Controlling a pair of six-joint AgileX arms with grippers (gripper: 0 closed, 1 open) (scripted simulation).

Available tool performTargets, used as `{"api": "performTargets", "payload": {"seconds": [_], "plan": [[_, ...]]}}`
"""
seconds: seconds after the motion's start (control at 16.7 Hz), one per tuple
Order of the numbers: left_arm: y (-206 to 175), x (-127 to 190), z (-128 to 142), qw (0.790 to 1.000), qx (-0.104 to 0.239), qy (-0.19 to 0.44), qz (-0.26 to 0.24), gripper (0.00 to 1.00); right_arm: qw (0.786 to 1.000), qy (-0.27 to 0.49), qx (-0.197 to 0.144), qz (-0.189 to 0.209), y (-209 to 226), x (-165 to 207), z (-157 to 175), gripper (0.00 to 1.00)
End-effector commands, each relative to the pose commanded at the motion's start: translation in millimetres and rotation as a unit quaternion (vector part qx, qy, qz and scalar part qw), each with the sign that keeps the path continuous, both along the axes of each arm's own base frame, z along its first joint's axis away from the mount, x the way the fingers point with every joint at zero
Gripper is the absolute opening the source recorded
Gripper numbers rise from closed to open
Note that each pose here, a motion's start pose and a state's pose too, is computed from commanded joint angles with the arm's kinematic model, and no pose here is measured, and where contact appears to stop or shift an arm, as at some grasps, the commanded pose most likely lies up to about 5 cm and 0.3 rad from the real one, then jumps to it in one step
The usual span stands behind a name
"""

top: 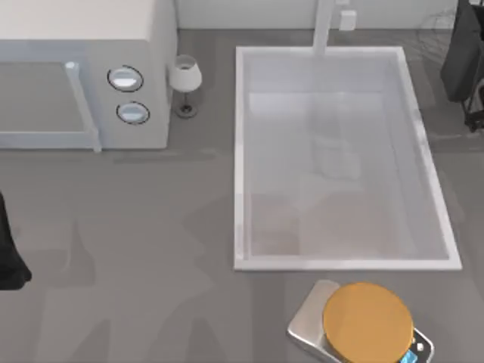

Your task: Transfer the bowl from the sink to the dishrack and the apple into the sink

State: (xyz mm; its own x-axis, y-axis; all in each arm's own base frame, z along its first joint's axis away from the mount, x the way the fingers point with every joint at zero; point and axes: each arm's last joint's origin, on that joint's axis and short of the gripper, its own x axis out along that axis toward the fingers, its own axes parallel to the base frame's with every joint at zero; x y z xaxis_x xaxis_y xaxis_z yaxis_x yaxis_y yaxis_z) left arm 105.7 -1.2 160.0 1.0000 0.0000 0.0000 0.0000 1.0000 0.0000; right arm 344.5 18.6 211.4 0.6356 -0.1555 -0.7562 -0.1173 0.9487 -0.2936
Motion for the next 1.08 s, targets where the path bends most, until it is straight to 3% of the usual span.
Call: {"api": "performTargets", "payload": {"seconds": [0.24, 0.54, 0.84, 1.08], "plan": [[0, 0, 0, 1.000, 0.000, 0.000, 0.000, 1.00, 0.984, -0.176, 0.016, 0.034, 75, 1, 2, 0.00], [0, 0, 0, 1.000, 0.000, 0.000, 0.000, 1.00, 0.936, -0.338, 0.088, 0.042, 144, -34, 4, 0.00], [0, 0, 0, 1.000, 0.000, 0.000, 0.000, 1.00, 0.899, -0.412, 0.146, 0.020, 165, -67, 0, 0.00], [0, 0, 0, 1.000, 0.000, 0.000, 0.000, 1.00, 0.890, -0.428, 0.158, 0.006, 165, -74, -2, 0.00]]}}
